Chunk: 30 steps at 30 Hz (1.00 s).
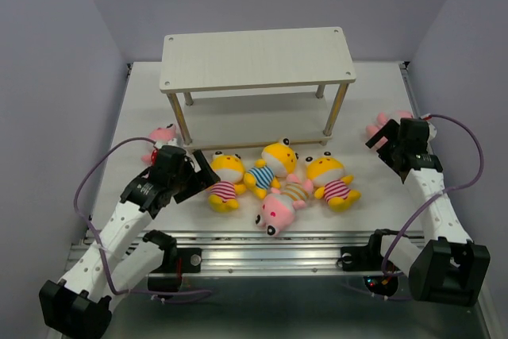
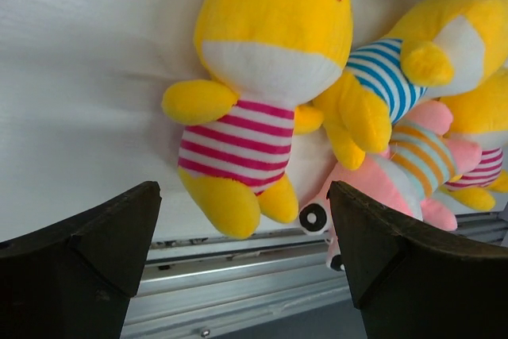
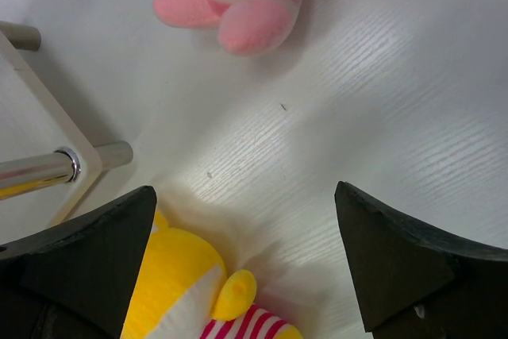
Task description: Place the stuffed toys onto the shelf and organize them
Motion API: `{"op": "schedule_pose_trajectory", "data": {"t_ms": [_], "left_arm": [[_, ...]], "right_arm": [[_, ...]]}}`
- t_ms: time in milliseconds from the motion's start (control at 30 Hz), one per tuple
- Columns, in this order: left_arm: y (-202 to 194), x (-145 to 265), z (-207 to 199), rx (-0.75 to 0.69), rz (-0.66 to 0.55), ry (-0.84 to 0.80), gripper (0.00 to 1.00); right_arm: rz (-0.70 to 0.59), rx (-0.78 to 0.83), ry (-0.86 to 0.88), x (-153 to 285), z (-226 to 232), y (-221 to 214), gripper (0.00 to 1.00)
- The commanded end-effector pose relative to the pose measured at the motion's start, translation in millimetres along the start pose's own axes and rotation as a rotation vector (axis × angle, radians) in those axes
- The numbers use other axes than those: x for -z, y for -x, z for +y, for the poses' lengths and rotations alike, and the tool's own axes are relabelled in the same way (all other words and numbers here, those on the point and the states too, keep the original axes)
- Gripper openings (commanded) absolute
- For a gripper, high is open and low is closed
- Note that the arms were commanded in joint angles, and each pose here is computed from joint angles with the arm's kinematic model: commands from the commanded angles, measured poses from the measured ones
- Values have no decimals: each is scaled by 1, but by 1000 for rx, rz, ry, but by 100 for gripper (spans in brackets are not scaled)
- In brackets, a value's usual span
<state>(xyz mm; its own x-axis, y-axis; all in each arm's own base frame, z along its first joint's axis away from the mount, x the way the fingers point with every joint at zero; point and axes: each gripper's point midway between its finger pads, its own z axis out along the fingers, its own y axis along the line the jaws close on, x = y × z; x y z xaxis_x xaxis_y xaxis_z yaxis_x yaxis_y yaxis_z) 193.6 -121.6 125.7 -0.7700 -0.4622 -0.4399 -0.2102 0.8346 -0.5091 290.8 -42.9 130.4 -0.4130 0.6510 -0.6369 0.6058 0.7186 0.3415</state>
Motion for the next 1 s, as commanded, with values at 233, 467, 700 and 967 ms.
{"op": "schedule_pose_trajectory", "data": {"t_ms": [233,467,700,967], "left_arm": [[-42,-7,19,33,151,144,98],[-53,-14,20,22,200,148,85],[-63,-21,18,12,240,116,66],[-72,-27,21,7,269,117,38]], "right_arm": [[-51,16,31,6,5,11,100],[-56,15,12,4,2,11,100],[-50,15,2,1,1,10,100],[-49,18,-5,0,-1,10,100]]}}
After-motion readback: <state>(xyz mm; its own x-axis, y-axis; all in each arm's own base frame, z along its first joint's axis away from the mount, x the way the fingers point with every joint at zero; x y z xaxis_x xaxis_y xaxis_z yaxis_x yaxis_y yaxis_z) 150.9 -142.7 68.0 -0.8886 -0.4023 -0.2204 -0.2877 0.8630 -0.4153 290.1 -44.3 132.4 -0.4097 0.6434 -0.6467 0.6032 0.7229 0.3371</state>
